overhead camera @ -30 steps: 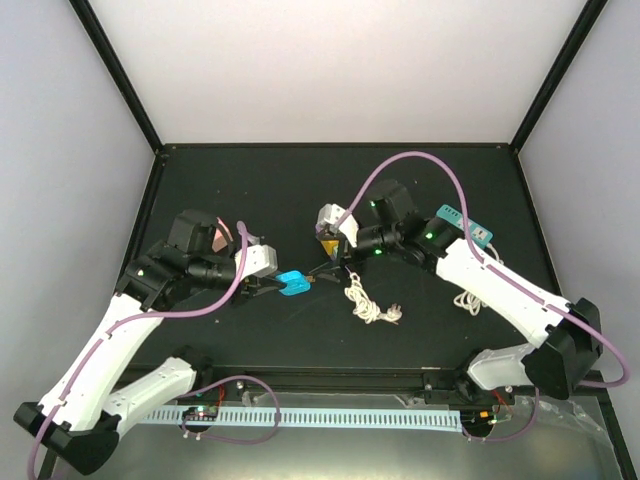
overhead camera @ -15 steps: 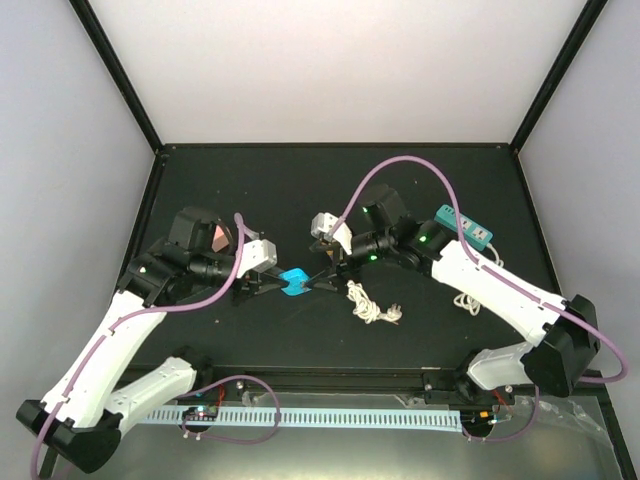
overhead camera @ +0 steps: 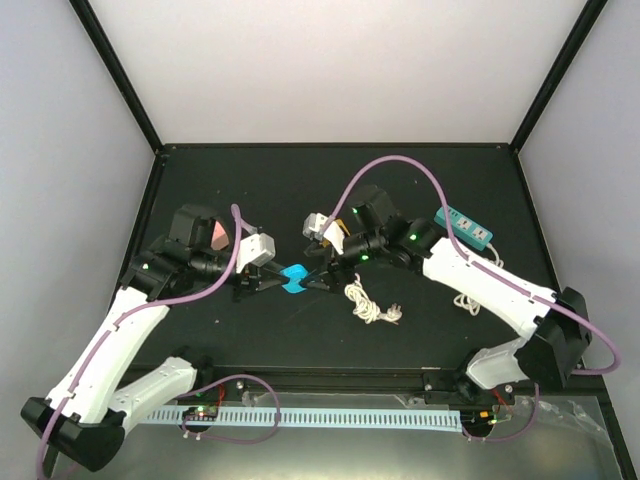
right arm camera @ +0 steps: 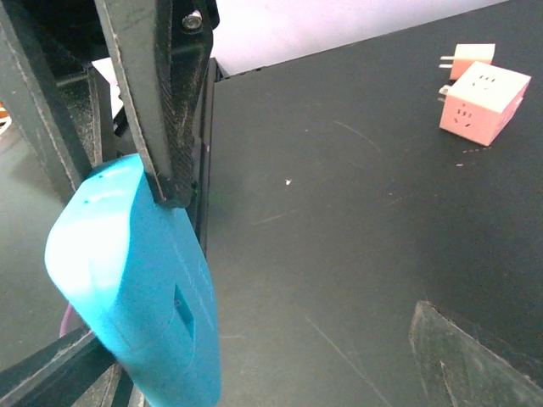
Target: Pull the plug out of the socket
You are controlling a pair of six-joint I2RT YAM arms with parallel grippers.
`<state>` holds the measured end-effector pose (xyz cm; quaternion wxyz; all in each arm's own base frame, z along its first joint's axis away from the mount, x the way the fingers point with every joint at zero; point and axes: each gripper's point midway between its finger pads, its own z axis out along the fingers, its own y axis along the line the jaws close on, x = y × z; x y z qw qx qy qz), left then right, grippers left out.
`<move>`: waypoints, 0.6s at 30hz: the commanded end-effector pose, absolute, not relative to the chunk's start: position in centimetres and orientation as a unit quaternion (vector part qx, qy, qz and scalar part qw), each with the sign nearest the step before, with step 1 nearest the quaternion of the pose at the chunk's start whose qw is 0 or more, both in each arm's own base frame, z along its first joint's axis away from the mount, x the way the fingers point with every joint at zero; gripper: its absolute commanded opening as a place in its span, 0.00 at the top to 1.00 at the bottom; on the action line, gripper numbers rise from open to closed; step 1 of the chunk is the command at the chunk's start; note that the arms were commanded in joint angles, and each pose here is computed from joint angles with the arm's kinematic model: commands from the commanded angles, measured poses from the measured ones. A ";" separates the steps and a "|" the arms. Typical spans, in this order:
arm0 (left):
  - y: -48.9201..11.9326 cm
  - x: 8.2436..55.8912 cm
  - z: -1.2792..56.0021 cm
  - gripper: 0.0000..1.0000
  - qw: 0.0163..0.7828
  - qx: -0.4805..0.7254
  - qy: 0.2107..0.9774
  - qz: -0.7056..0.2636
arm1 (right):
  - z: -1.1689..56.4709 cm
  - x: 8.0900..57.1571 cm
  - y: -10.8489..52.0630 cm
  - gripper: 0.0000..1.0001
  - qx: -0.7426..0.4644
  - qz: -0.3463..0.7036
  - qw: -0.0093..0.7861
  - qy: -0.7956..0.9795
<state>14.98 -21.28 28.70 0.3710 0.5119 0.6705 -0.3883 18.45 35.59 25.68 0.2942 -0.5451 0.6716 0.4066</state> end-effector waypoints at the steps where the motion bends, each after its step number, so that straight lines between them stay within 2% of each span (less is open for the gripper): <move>1: -22.2 11.9 30.5 0.98 0.360 0.539 0.605 -0.462 | 26.3 20.8 36.8 0.12 -0.529 0.392 0.315 0.684; 9: -22.2 12.8 29.8 0.98 0.361 0.525 0.626 -0.450 | 26.5 21.0 37.9 0.12 -0.533 0.407 0.296 0.680; 15: -20.8 17.0 27.7 0.99 0.370 0.472 0.708 -0.374 | 29.4 19.3 36.8 0.07 -0.569 0.420 0.309 0.636; 18: -19.5 18.6 26.6 0.98 0.350 0.452 0.739 -0.355 | 30.4 18.9 35.6 0.05 -0.565 0.430 0.319 0.627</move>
